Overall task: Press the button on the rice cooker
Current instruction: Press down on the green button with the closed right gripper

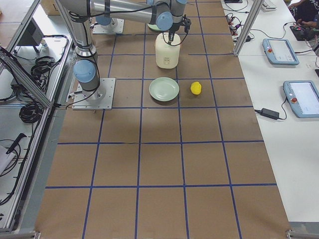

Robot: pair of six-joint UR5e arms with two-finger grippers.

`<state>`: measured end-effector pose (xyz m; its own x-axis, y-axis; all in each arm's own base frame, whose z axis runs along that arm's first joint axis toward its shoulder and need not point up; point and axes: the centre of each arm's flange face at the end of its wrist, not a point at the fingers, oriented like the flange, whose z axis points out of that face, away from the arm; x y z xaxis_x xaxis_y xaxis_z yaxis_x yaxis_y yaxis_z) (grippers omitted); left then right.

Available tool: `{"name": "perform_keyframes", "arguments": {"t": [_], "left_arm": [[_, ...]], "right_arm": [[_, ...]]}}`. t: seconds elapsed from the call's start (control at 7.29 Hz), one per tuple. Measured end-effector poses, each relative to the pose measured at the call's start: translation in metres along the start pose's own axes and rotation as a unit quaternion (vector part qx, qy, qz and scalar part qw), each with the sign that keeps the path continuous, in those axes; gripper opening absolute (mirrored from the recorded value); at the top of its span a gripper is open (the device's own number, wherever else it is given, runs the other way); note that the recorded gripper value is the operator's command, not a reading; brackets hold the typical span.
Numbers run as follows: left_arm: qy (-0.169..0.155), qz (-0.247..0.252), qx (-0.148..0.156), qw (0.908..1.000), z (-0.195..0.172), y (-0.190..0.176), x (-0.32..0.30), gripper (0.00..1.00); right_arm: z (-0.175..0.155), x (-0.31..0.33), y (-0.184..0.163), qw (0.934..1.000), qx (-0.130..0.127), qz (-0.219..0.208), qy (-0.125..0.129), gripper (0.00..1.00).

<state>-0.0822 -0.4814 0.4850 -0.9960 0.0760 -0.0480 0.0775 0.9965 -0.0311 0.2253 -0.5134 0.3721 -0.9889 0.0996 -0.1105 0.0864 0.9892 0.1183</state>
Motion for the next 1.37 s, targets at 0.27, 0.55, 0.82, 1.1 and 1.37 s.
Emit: {"name": "perform_keyframes", "arguments": {"t": [0.27, 0.55, 0.82, 1.1, 1.37], "left_arm": [[0.000, 0.000, 0.000, 1.0000, 0.000, 0.000, 0.000, 1.00], [0.000, 0.000, 0.000, 1.0000, 0.000, 0.000, 0.000, 1.00], [0.000, 0.000, 0.000, 1.0000, 0.000, 0.000, 0.000, 1.00], [0.000, 0.000, 0.000, 1.0000, 0.000, 0.000, 0.000, 1.00], [0.000, 0.000, 0.000, 1.0000, 0.000, 0.000, 0.000, 1.00]], "right_arm": [[0.002, 0.001, -0.002, 1.0000, -0.002, -0.002, 0.001, 0.13], [0.007, 0.001, -0.007, 1.0000, -0.001, -0.004, 0.001, 0.13], [0.009, 0.000, -0.011, 1.0000, 0.006, -0.005, -0.002, 0.13], [0.010, 0.000, -0.012, 1.0000, 0.007, -0.006, -0.003, 0.13], [0.012, 0.000, -0.012, 1.0000, 0.005, -0.006, -0.002, 0.13]]}}
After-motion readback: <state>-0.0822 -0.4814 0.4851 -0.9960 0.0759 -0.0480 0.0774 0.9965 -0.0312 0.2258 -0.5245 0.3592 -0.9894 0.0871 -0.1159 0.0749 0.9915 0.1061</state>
